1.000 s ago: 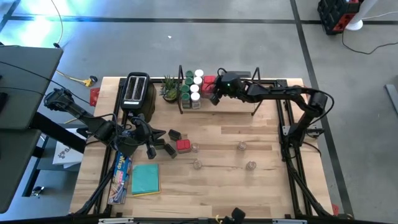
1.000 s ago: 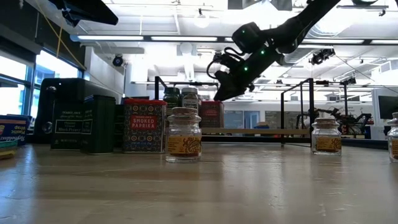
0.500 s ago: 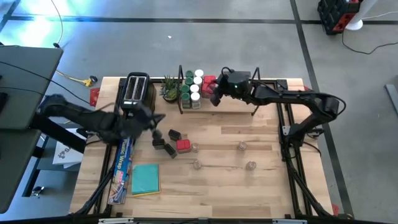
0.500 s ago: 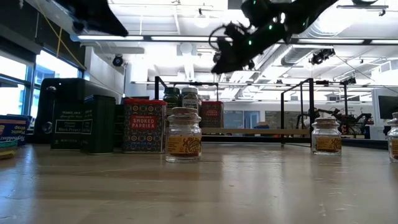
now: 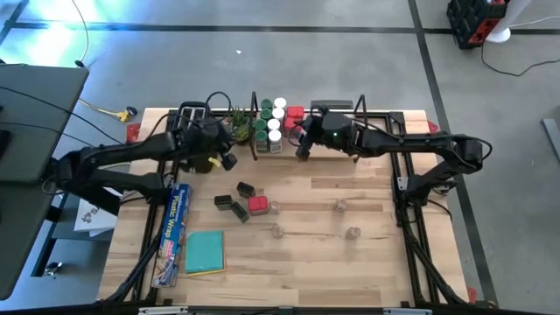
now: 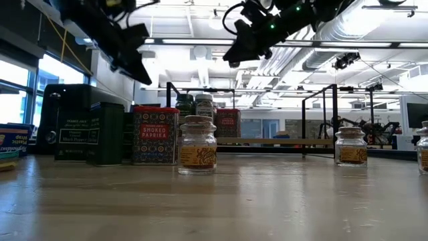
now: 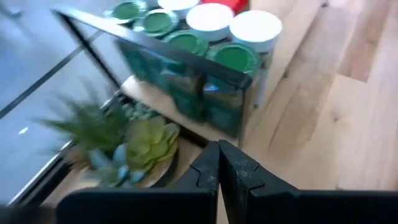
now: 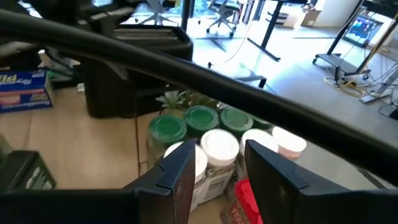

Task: Shelf spices
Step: Put the bottom red seasoning can on the shelf aligned with the other red seasoning can

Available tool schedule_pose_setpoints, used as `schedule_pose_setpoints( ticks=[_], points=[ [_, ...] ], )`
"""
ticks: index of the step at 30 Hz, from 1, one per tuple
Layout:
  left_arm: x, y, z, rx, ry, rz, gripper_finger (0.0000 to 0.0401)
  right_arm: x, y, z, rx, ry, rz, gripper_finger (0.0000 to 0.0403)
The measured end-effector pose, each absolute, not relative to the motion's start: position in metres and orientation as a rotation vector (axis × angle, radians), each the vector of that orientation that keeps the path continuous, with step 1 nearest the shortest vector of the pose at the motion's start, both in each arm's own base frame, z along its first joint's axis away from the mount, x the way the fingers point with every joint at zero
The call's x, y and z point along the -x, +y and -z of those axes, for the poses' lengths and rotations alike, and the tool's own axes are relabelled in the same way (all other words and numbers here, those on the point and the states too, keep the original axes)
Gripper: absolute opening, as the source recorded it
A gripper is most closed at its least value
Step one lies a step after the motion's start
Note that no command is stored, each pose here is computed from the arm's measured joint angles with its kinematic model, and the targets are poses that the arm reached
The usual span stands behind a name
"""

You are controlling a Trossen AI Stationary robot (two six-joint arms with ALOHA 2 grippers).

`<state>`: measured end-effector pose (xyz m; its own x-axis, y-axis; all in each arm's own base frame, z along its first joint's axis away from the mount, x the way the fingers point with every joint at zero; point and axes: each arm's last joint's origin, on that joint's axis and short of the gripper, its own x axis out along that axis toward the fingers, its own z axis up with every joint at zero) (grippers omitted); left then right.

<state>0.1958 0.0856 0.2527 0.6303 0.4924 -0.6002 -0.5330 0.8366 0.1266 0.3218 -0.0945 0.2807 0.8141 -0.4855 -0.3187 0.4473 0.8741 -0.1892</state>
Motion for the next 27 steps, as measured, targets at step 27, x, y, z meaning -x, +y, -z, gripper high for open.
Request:
schedule_pose_setpoints(
  ticks=[27],
  points=[
    [-0.197, 0.156, -0.163, -0.026, 0.38, -0.493, 0.0, -0.323, -0.086, -0.278, 0.067, 0.39, 0.48, 0.0133]
  ],
)
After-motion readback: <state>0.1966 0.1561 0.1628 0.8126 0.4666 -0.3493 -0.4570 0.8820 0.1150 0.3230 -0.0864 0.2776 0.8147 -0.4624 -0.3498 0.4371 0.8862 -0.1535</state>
